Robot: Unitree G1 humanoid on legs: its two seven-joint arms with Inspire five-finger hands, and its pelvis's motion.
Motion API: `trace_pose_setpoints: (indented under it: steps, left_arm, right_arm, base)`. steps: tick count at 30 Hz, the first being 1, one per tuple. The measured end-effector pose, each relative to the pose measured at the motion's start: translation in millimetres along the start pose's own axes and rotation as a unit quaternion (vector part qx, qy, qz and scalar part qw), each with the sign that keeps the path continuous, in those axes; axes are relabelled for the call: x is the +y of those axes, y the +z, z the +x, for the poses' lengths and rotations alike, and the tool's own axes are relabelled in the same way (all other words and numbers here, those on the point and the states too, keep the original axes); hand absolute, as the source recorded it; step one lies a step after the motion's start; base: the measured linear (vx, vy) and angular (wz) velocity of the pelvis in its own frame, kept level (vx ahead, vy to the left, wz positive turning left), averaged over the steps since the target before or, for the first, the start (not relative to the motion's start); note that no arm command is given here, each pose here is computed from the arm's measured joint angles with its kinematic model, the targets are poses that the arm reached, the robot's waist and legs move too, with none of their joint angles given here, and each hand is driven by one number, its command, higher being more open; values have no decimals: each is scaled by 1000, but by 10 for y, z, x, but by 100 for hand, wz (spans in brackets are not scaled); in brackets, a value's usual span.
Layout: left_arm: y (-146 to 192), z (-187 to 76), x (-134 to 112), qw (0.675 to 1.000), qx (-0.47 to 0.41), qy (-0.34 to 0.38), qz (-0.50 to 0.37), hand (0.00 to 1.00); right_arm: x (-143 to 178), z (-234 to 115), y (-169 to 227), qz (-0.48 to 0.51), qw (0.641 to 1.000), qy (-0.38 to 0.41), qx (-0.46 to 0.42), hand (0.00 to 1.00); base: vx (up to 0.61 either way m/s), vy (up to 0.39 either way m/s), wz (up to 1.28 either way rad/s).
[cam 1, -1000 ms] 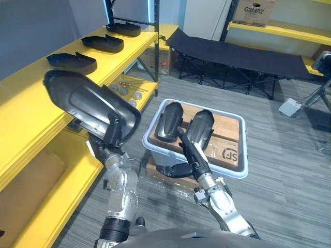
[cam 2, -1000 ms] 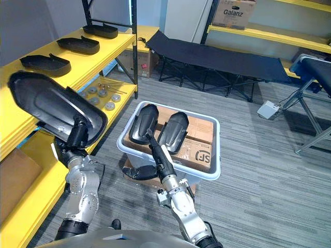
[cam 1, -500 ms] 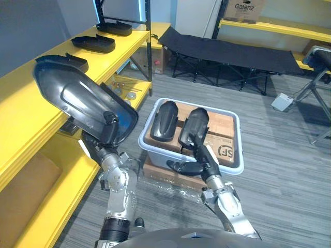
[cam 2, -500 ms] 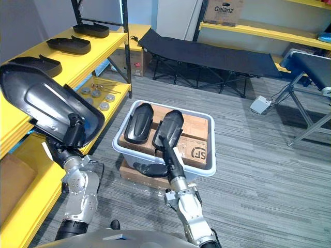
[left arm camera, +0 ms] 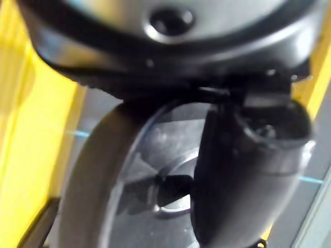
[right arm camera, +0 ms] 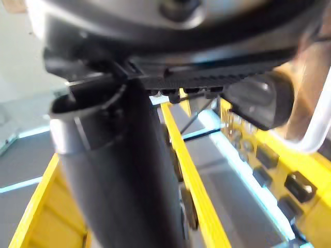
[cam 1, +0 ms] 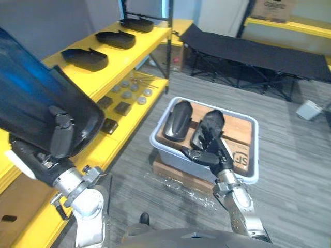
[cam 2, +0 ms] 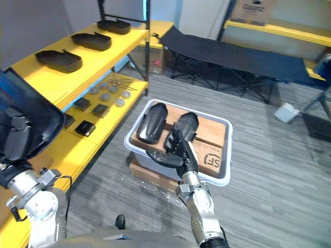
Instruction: Walk over and take three plastic housings, then place them on the shelf
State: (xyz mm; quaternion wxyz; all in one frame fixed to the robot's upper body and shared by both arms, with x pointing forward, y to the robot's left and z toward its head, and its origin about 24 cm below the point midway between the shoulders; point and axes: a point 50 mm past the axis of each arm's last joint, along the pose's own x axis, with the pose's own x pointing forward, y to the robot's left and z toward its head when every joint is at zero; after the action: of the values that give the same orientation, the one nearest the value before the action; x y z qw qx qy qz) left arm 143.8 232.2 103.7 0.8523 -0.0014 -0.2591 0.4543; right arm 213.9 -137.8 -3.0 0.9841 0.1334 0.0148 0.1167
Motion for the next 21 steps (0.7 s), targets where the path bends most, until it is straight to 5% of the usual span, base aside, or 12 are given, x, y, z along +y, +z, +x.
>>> trace_pose_setpoints:
  steps: [13,17,21]
  left_arm:
    - [74,-7,666,992,4,74,103,0]
    - [97,45,599,995,-8,49,89,0]
    - [84,124,410,999,-17,3,40,0]
  right_arm:
    - [396,362,143,25,996,77,-31,100]
    - [365,441,220,15,997,59,-38,100]
    - [-9,346,273,2,999,-24,-37,100]
  base:
    - [14,-7,33]
    - [-14,-15,76]
    - [-55,-110,123]
